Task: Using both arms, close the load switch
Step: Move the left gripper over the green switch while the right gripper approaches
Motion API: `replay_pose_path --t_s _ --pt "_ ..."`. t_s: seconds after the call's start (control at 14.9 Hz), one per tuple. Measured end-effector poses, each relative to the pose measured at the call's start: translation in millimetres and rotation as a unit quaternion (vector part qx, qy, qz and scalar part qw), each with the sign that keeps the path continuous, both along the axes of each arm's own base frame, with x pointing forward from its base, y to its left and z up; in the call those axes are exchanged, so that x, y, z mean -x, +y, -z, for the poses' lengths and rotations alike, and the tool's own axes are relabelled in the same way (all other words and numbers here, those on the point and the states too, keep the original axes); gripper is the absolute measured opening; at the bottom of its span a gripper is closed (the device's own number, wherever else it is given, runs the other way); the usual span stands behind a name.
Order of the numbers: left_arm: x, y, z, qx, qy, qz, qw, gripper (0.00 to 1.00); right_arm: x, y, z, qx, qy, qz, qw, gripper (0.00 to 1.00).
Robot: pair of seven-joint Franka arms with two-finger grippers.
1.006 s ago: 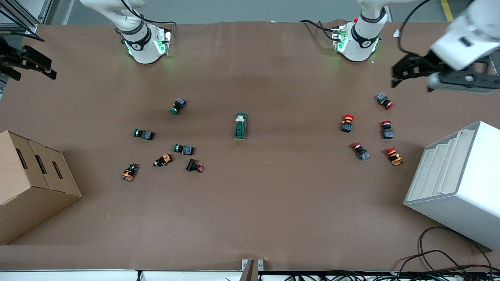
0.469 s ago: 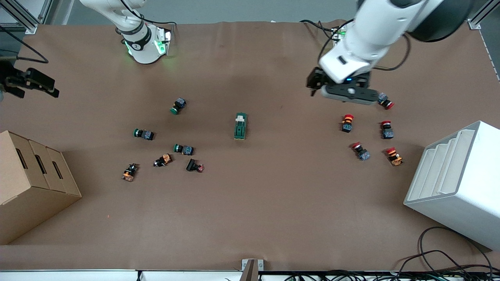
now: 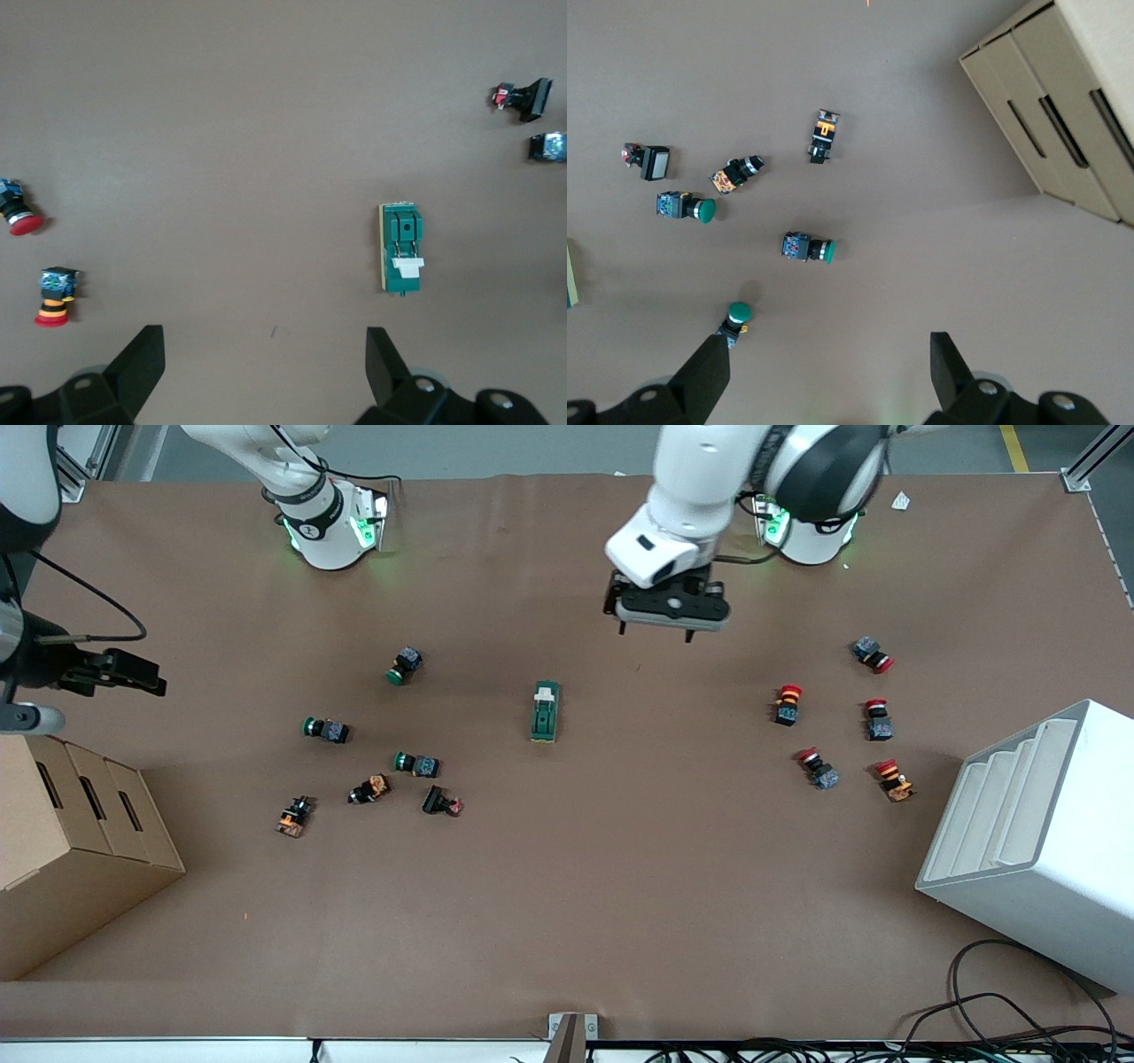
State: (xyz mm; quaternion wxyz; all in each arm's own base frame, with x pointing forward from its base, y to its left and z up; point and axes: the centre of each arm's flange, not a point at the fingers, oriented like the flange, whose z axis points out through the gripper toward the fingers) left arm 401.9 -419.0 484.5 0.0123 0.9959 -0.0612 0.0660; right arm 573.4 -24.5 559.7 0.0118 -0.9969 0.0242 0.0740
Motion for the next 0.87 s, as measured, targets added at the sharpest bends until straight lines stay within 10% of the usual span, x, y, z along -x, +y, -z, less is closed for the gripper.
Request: replay_pose_path --t_s 0.87 --pt "136 -135 208 -0.059 -0.116 -0.025 0.991 0.99 8 245 122 -0.013 0.034 0.265 0.963 1.00"
